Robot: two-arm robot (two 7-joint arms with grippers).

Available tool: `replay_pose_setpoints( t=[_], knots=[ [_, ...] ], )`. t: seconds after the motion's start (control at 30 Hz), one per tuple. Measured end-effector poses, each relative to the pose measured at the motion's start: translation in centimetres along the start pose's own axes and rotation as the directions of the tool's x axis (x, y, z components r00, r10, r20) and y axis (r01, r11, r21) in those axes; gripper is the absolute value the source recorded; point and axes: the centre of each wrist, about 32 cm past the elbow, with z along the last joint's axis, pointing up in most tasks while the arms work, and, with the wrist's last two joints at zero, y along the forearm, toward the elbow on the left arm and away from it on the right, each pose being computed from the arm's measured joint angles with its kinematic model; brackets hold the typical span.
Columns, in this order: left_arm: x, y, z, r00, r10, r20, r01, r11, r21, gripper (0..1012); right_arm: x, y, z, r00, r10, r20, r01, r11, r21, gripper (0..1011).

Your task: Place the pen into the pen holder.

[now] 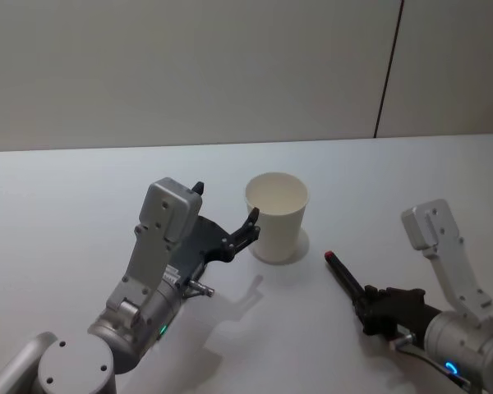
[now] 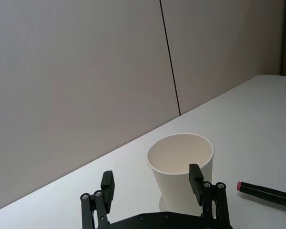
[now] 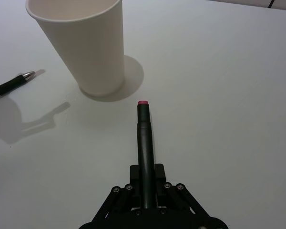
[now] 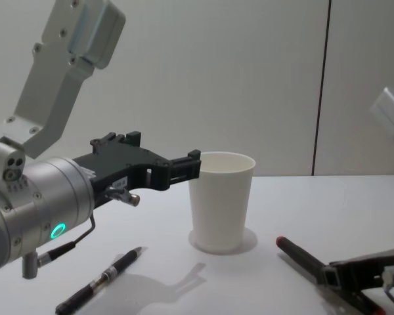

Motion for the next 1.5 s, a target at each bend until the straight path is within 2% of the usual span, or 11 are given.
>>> replay_pose_setpoints(
  t=[0.43,0.63,0.87,1.03,1.2,1.3,1.43,1.5],
  knots=[
    [0.0,0.0,0.0,1.0,0.0,0.0,0.0,1.0,0.0,1003,0.0,-0.6,0.3,0.999,-0.029,0.021,0.028,0.999,0.046,173],
    [0.0,0.0,0.0,1.0,0.0,0.0,0.0,1.0,0.0,1003,-0.2,-1.0,0.4,0.997,-0.051,0.051,0.046,0.994,0.097,173],
    [0.0,0.0,0.0,1.0,0.0,0.0,0.0,1.0,0.0,1003,-0.4,-1.5,0.5,0.993,-0.079,0.092,0.062,0.983,0.172,173],
    [0.0,0.0,0.0,1.0,0.0,0.0,0.0,1.0,0.0,1003,-0.5,-1.8,0.5,0.988,-0.096,0.123,0.066,0.971,0.231,173],
    [0.0,0.0,0.0,1.0,0.0,0.0,0.0,1.0,0.0,1003,-0.6,-2.0,0.6,0.981,-0.115,0.155,0.065,0.952,0.299,173],
    [0.0,0.0,0.0,1.0,0.0,0.0,0.0,1.0,0.0,1003,-0.7,-2.0,0.6,0.977,-0.125,0.174,0.06,0.939,0.339,173],
    [0.0,0.0,0.0,1.0,0.0,0.0,0.0,1.0,0.0,1003,-0.8,-2.0,0.7,0.969,-0.143,0.201,0.05,0.913,0.404,173],
    [0.0,0.0,0.0,1.0,0.0,0.0,0.0,1.0,0.0,1003,-0.8,-2.0,0.7,0.967,-0.147,0.209,0.046,0.905,0.423,173]
  ],
)
